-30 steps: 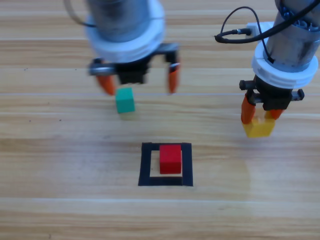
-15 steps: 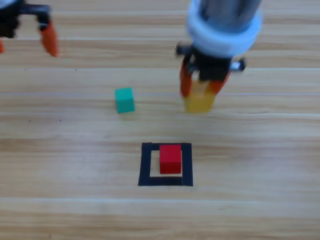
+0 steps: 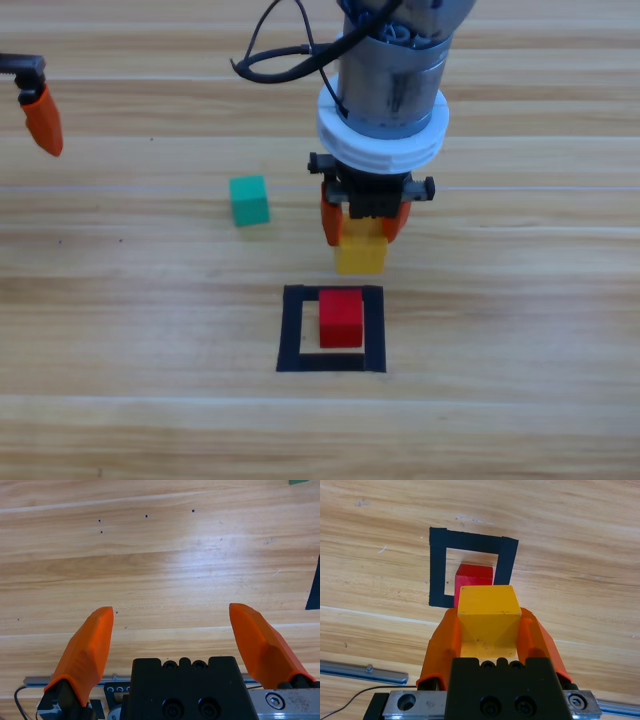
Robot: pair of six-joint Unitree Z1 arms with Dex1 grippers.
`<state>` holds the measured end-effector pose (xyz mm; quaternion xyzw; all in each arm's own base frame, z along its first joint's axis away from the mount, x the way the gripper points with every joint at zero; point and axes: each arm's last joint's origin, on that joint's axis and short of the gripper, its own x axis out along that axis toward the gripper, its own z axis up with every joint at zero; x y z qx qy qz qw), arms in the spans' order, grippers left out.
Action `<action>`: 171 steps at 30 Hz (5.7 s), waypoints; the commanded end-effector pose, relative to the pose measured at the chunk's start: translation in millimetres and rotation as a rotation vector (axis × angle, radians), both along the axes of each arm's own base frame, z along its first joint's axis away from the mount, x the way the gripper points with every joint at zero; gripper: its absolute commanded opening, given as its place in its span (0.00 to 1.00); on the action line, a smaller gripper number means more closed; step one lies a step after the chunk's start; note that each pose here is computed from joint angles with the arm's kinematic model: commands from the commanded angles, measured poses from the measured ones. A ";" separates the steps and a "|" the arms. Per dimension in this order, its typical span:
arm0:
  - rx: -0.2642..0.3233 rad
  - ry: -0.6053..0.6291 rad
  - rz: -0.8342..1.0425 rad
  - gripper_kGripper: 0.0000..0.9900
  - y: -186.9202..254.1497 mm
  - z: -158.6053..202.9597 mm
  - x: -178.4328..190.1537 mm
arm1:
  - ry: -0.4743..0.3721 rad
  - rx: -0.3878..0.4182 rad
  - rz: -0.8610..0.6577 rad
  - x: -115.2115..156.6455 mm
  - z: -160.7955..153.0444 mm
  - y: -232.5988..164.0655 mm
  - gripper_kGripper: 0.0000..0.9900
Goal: Stack the blocks in the rectangular block: red at the bottom, yellow in the middle, green on top
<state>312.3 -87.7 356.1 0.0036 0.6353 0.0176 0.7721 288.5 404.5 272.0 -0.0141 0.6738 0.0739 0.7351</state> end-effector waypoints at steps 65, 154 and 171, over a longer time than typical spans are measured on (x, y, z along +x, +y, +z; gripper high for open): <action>-0.038 0.025 -0.006 1.00 2.2 -53.3 5.7 | 0.121 -0.103 0.031 -8.4 -80.3 35.9 0.00; -0.002 0.122 0.183 0.98 -182.3 -185.3 136.3 | -0.543 0.477 0.931 -141.3 90.3 -234.8 1.00; 0.009 0.148 0.187 0.45 -176.1 -195.9 140.9 | -0.527 0.491 0.936 -139.6 88.0 -232.0 1.00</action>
